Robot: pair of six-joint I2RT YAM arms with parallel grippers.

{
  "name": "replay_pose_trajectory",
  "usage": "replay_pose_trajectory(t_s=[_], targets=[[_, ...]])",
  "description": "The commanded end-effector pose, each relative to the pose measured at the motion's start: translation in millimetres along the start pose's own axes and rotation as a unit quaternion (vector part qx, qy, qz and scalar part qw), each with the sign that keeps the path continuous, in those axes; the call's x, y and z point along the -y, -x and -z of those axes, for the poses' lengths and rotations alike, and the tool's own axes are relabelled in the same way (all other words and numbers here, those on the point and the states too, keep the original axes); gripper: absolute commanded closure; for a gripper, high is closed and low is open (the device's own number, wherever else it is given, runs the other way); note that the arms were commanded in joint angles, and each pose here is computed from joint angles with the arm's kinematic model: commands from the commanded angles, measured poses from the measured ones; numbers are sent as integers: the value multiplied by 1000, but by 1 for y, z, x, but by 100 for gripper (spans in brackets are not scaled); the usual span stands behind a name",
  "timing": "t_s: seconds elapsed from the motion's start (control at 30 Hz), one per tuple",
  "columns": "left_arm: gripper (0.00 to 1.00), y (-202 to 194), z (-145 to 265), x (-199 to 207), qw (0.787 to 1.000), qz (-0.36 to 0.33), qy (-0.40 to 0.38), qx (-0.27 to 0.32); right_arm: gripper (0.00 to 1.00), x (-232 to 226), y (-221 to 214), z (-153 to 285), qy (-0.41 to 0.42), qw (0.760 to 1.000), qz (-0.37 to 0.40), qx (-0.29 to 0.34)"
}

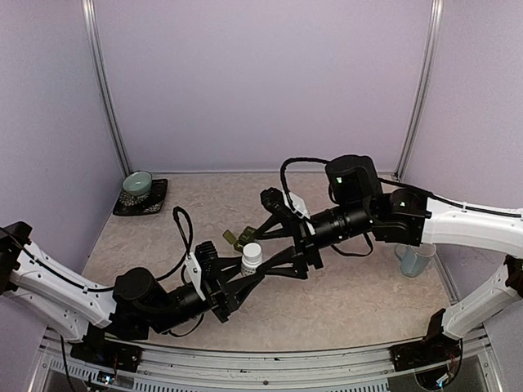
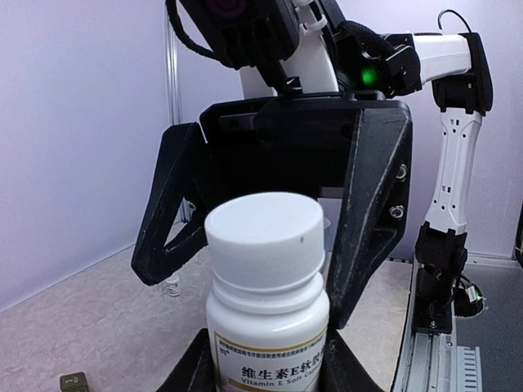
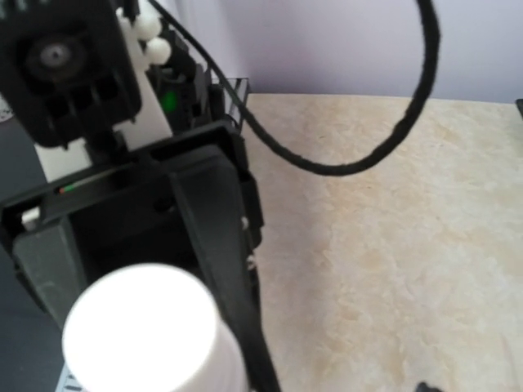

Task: Sort the pills into containers
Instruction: Screw the lid of the pill bottle onto the pill bottle.

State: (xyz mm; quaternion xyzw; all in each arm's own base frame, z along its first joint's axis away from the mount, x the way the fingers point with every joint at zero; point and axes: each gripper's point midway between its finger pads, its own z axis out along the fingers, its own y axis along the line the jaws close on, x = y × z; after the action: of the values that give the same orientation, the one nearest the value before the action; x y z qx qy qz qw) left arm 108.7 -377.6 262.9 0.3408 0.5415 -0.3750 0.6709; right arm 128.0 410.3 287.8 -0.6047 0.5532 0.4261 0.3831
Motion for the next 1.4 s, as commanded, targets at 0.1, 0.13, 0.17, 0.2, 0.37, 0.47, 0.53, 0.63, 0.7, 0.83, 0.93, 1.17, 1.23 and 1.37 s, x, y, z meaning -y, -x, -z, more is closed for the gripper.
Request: replay_pose_trajectory(t_s=[0.1,0.13,0.17,0.2,0.37,0.47,0.53,0.63,0.7,0.83,0.93,1.17,1.23,1.37], targets=[[65,19,-4,3,1000,12,1,27,19,9,30,14,-25,1000,1,17],[65,19,-5,3,1000,12,1,26,18,9,31,13,-24,1000,0,18],[65,19,-5,2,1000,12,3,26,17,10,33,13,-23,1000,0,19],[65,18,-5,2,1000,12,3,24,17,10,35,13,-22,1000,1,20],[65,15,-6,0,1000,11,10,19,17,10,40,12,-18,1000,2,15],[65,14,-5,-1,1000,11,12,17,17,10,37,12,-15,1000,5,5],[65,16,-4,-2,1000,10,14,19,18,8,33,11,-11,1000,4,-2],[65,16,-4,-2,1000,8,16,19,18,0,30,11,10,1000,5,0],[65,15,-4,-2,1000,5,16,17,18,-3,30,11,22,1000,1,2],[65,13,-6,-1,1000,1,14,11,18,-9,33,10,46,999,-12,-6],[65,13,-7,0,1000,0,10,9,18,-11,38,12,62,998,-24,-19],[65,15,-7,1,1000,3,10,11,20,3,44,11,76,993,-84,-39],[65,15,-7,0,1000,2,10,11,20,1,43,10,92,990,-95,-40],[65,14,-6,1,1000,1,9,8,22,-8,44,10,127,986,-106,-35]])
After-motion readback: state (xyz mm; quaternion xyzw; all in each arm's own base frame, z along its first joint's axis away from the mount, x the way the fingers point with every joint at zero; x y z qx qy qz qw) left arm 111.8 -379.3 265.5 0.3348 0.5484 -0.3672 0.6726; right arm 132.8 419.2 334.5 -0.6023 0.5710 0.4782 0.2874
